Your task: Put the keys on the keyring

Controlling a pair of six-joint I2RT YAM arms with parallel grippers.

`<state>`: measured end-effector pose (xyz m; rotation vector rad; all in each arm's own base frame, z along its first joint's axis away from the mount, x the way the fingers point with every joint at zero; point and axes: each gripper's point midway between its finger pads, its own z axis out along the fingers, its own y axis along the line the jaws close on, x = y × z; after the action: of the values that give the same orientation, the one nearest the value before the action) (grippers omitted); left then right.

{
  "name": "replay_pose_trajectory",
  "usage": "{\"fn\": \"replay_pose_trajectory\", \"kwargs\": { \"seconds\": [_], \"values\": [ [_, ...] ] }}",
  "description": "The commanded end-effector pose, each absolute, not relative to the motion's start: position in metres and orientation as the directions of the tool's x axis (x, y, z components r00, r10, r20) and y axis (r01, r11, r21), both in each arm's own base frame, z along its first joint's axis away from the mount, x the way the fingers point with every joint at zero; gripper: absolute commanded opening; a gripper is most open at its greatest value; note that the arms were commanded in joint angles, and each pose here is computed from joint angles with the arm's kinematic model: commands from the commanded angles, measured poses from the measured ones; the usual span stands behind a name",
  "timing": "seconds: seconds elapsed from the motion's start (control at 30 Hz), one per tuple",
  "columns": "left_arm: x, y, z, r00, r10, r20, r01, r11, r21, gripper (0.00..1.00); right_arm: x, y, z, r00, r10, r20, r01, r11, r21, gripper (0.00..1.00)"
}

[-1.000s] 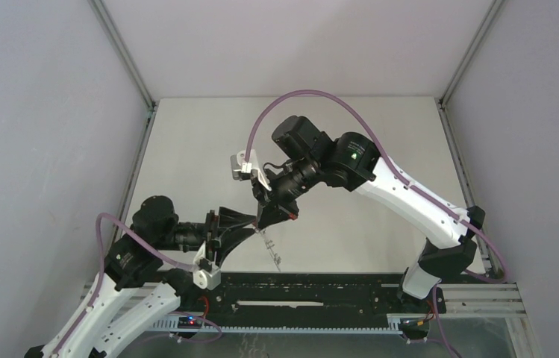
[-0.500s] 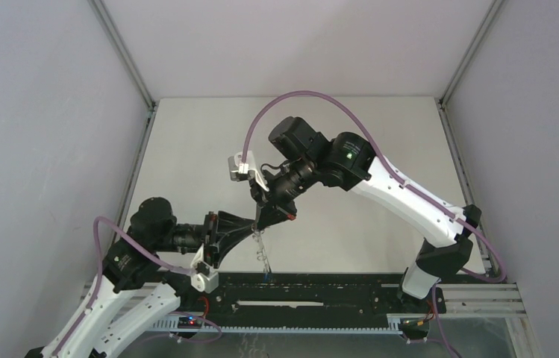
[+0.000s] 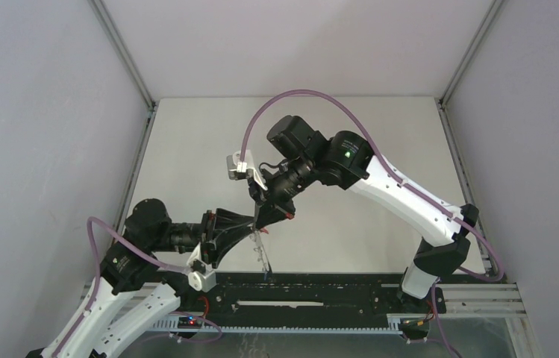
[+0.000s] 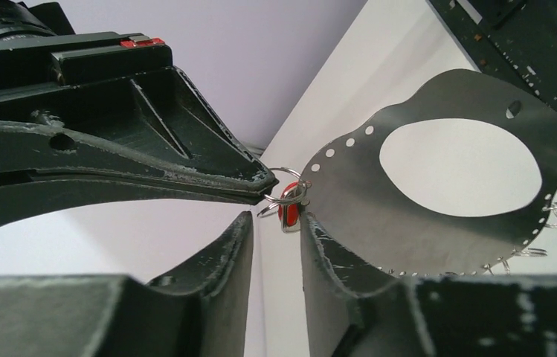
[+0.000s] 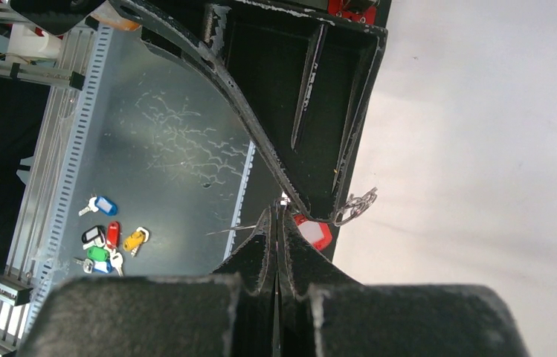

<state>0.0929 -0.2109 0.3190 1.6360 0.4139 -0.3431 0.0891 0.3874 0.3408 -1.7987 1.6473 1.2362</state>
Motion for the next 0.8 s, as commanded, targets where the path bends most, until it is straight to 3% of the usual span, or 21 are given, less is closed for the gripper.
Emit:
{"fn": "replay_pose_trajectory", "kwargs": {
  "seconds": [0.0,0.1,0.3,0.77],
  "values": [
    [0.086,-0.213,0.332,0.884,0.025,-0.467,0.468,-0.079,0.880,0.37,0.086,0.389,0.359,-0.075,-0.539,-0.839,-0.936,-0.251,0.245,0.00],
    [0.084,-0.214,0.334,0.879,0.016,-0.477,0.476,-0.089,0.875,0.35,0.086,0.391,0.358,-0.077,-0.541,-0.837,-0.934,-0.255,0.251,0.00],
    [0.081,-0.213,0.338,0.883,0.003,-0.469,0.467,-0.086,0.880,0.21,0.090,0.391,0.356,-0.086,-0.547,-0.833,-0.938,-0.238,0.253,0.00],
    [0.097,-0.207,0.328,0.936,0.085,-0.341,0.346,-0.042,0.937,0.02,0.121,0.385,0.361,-0.174,-0.505,-0.845,-0.965,-0.084,0.249,0.00]
  ]
}}
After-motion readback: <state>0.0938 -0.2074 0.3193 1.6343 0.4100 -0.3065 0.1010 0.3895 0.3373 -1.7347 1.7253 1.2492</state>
